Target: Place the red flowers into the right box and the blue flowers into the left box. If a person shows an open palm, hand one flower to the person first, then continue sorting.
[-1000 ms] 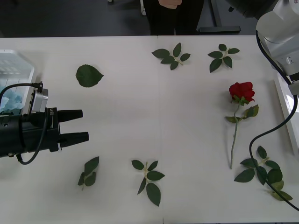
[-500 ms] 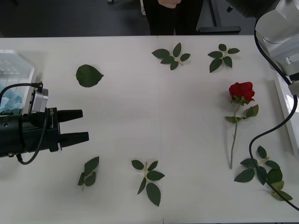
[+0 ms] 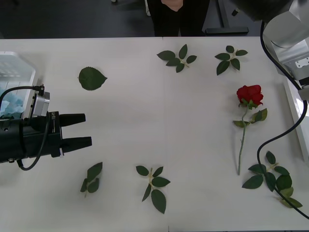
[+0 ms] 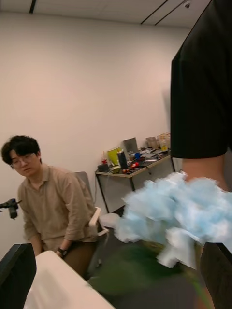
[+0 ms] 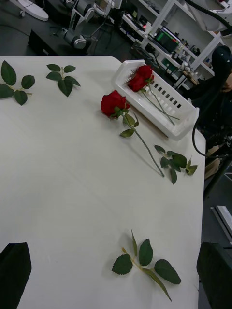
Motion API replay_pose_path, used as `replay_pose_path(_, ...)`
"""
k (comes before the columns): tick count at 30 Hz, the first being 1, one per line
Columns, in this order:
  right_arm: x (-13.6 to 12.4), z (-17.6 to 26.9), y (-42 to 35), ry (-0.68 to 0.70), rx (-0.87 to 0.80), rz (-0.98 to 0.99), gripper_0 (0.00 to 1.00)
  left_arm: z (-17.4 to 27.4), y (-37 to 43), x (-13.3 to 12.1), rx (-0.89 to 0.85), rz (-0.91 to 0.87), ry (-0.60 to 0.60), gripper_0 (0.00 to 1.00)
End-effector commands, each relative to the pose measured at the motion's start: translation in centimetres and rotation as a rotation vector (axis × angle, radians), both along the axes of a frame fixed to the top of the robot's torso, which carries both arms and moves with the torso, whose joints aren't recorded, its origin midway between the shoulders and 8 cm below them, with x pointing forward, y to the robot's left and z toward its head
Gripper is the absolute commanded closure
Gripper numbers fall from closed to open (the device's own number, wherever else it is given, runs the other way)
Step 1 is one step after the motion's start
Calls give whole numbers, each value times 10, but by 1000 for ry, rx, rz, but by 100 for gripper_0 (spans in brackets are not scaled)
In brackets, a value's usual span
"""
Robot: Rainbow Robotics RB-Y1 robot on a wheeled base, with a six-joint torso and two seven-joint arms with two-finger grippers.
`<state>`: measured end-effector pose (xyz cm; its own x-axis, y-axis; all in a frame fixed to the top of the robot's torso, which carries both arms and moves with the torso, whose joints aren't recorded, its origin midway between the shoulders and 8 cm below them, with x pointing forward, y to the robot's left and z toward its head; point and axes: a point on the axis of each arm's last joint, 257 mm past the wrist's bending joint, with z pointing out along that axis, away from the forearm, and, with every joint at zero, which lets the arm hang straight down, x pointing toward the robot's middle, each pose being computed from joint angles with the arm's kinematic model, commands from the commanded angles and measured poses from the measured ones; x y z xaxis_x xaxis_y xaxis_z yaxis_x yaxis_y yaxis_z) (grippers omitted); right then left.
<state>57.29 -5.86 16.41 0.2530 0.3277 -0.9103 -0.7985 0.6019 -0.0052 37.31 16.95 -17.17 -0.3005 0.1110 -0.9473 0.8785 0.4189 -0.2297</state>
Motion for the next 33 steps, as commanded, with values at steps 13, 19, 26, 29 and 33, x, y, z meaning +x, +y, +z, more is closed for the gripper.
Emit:
replay_pose_path(13,-46,-203,-45,611,-250,205,1,-5,4,-7,45,-27,-45,0)
replay_pose_path(19,-58,-276,-74,989,-318,140,1,-5,4,-7,45,-27,-45,0)
replay_pose_path(26,-76,-349,-123,1436,-344,-82,1,-5,4,-7,45,-27,-45,0)
replay_pose_path(29,-81,-369,-138,1546,-331,-176,0,-5,4,-7,45,-27,-45,0)
replay_pose_path(33,-81,-392,-156,1647,-308,-318,0,-5,4,-7,45,-27,-45,0)
